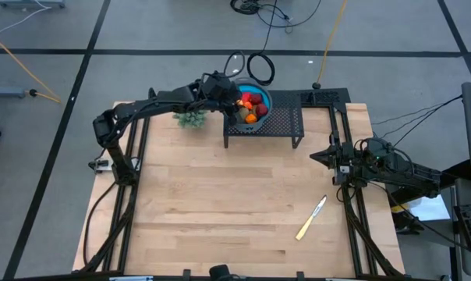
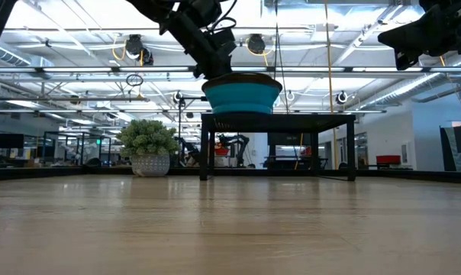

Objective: Pick & Place Fruit
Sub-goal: Put the orange peach into the blue strainer bowl on the shelf, then put the yellow table knife on the shelf

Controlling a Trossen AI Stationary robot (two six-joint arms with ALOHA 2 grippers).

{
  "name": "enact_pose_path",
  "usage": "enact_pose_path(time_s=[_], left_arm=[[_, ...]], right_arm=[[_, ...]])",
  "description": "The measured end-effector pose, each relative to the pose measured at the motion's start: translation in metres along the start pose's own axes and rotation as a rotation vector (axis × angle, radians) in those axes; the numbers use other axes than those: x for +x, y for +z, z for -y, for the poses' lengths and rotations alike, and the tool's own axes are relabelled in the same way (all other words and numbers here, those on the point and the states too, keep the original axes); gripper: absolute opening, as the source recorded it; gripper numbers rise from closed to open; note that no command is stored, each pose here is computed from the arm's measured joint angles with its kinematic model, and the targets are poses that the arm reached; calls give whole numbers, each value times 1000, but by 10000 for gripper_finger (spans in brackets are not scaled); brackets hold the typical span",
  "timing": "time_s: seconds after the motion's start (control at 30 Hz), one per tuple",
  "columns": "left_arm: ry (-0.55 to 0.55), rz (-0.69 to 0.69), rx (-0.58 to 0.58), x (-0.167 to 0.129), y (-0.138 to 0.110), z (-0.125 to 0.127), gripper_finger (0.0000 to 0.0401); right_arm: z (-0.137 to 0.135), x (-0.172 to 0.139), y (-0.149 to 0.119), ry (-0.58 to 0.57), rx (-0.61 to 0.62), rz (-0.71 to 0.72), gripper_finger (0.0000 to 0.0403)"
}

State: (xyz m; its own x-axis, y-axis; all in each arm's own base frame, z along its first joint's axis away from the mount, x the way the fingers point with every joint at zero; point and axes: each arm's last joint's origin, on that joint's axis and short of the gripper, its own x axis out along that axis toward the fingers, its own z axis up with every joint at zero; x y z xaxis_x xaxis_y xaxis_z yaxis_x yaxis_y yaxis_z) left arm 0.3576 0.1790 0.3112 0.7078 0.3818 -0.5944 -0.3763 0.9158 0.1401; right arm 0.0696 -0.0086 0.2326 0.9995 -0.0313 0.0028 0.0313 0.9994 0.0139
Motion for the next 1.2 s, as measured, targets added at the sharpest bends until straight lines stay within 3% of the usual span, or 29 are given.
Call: enact_pose_path(time_s=[0.3,0.5,0.83,1.2], left_arm=[[0,-3,-1,0,0,0,167],[20,42,17,-8,6,-1,183],[-2,197,-57,-71,30,17,184],[-195,309,-188,-135,42,72,184]], right_arm=[[0,0,0,1,0,0,0],[0,0,0,1,0,1,0],[0,0,1,5,3,8,0],[0,0,1,9,166,7,0]])
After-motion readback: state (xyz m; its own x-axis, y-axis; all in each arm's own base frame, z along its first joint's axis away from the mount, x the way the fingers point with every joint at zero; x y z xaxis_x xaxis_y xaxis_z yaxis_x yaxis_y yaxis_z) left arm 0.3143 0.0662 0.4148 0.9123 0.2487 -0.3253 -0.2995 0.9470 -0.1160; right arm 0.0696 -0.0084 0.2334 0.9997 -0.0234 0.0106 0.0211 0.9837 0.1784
